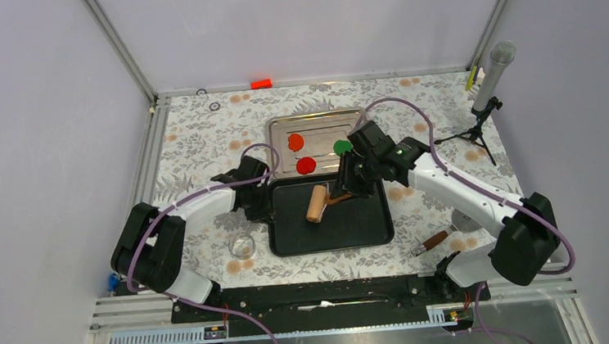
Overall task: Roll out the dumpling wrappers from the dough
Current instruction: Flatten out the dough on the work surface.
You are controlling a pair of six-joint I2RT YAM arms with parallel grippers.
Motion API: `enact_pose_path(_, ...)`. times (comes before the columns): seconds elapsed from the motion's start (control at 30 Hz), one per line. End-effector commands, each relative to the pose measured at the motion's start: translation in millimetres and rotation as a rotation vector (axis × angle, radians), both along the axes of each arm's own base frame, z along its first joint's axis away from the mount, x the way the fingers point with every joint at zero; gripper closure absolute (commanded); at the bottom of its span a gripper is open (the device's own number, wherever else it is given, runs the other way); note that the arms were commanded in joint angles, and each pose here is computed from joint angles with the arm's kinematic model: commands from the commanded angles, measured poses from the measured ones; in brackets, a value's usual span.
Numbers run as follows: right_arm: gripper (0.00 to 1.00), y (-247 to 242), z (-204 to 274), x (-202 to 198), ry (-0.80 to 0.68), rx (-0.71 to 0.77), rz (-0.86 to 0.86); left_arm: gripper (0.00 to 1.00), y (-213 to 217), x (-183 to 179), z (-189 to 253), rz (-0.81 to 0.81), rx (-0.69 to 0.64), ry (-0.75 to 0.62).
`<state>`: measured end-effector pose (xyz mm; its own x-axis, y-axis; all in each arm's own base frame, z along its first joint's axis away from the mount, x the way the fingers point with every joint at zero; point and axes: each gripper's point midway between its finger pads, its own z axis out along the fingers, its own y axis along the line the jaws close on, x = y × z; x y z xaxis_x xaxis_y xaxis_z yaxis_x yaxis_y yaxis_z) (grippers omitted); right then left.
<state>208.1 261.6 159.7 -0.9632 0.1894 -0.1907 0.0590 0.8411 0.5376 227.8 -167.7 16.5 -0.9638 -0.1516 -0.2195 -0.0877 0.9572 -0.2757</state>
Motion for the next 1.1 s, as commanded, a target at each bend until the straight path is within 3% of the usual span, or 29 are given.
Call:
enact_pose_path(0.0,1.0,14.1,16.6,3.1,-0.036,0.029,0.076,1.0,0.2,-7.7,-1.8,0.031,0.01,0.002)
enact_pose_path(0.47,1.0,25.6,-16.0,7.4,-0.022,-0.022,0.112,1.0,0.2,-9.1,-1.5,-0.017,0.036,-0.005)
enact_pose_path(0.67,1.0,-2.9,-64.9,-16.7,0.072,-0.124,0.085,1.0,2.3,-9.1,-3.4,-0.026,0.059,0.011)
enact_pose_path(0.87,1.0,-39.9,-73.1,-13.3,-0.014,-0.243,0.027,1.0,2.2,-10.5,-2.5,-0.037,0.057,0.012)
enact_pose_path(1.07,1.0,-13.6,-39.9,-15.1,-0.012,-0.113,0.103,1.0,2.3,-11.4,-1.3,-0.044,0.056,0.01)
